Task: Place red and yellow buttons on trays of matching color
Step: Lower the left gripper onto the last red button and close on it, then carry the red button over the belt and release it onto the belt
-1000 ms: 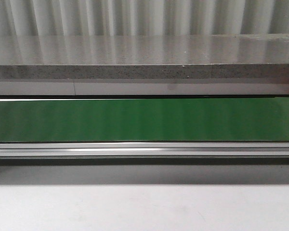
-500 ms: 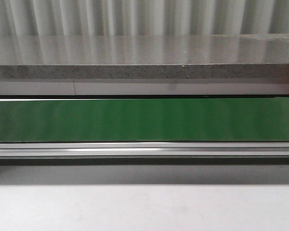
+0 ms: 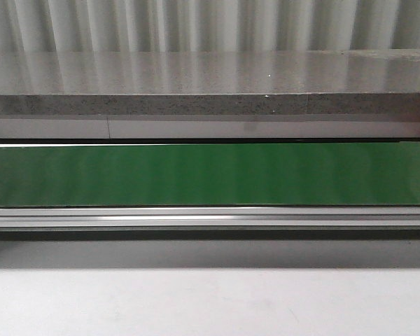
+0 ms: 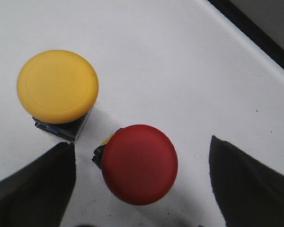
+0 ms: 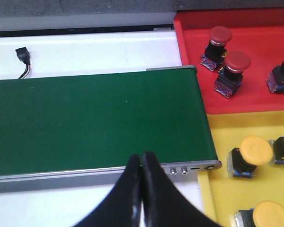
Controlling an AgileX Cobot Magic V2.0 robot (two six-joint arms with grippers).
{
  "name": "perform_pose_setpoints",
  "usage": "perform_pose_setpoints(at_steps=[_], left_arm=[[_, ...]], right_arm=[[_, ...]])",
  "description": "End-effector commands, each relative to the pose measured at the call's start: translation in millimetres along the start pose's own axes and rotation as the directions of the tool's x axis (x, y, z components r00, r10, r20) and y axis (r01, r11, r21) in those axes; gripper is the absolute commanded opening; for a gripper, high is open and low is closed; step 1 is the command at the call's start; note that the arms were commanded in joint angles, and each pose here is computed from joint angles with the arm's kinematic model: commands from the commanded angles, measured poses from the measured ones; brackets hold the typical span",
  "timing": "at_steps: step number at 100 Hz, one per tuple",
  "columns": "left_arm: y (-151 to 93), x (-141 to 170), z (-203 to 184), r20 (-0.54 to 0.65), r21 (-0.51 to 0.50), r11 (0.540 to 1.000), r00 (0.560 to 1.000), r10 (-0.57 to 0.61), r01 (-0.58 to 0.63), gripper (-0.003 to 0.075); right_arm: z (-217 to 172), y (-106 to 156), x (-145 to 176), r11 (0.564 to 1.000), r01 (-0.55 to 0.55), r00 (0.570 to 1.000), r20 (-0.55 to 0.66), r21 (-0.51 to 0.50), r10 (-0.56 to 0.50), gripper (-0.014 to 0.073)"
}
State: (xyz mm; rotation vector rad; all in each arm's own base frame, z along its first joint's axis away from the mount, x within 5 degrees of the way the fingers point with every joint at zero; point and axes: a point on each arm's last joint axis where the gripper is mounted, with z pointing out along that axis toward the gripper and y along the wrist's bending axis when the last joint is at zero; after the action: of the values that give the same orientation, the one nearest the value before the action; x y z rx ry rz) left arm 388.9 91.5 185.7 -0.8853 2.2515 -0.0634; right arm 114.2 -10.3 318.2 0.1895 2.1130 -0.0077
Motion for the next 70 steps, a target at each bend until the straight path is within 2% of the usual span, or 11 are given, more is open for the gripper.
perform_pose_setpoints(at_steps=[1,24,40,55,70], left_arm=[[-11.5,-21.5,-19.1,0.109,0.079,0.997,0.994,-0.023,0.015,0.0412],[-11.8,-21.8,-19.1,0.112,0.083,0.996,0.993,-0.024,0.014,0.0126],[-15.9,-21.6,-28.1,0.105,0.078,0.997,0.994,-0.008,0.000,-0.0006],[-25.9,-26.9,-51.0,0.142,0.109,0.994,0.990,0.004,-0.020,-0.0020],[-41.3,-33.1,-90.3,0.209,0.162,0.984,0.977,0.034,-0.069,-0.0020]], right_arm=[[-5.0,1.1,-12.3,1.000,0.011,0.996,0.088,-0.007,-0.010,-0.0067],[-5.0,1.1,-12.3,1.000,0.011,0.996,0.088,-0.007,-0.010,-0.0067],[-5.0,1.1,-12.3,1.000,0.011,0.996,0.088,-0.007,-0.010,-0.0067],[-5.0,1.1,-12.3,1.000,0.011,0.996,0.088,-0.007,-0.010,-0.0067],[-5.0,1.1,-12.3,1.000,0.011,0.996,0.088,-0.007,-0.010,-0.0067]])
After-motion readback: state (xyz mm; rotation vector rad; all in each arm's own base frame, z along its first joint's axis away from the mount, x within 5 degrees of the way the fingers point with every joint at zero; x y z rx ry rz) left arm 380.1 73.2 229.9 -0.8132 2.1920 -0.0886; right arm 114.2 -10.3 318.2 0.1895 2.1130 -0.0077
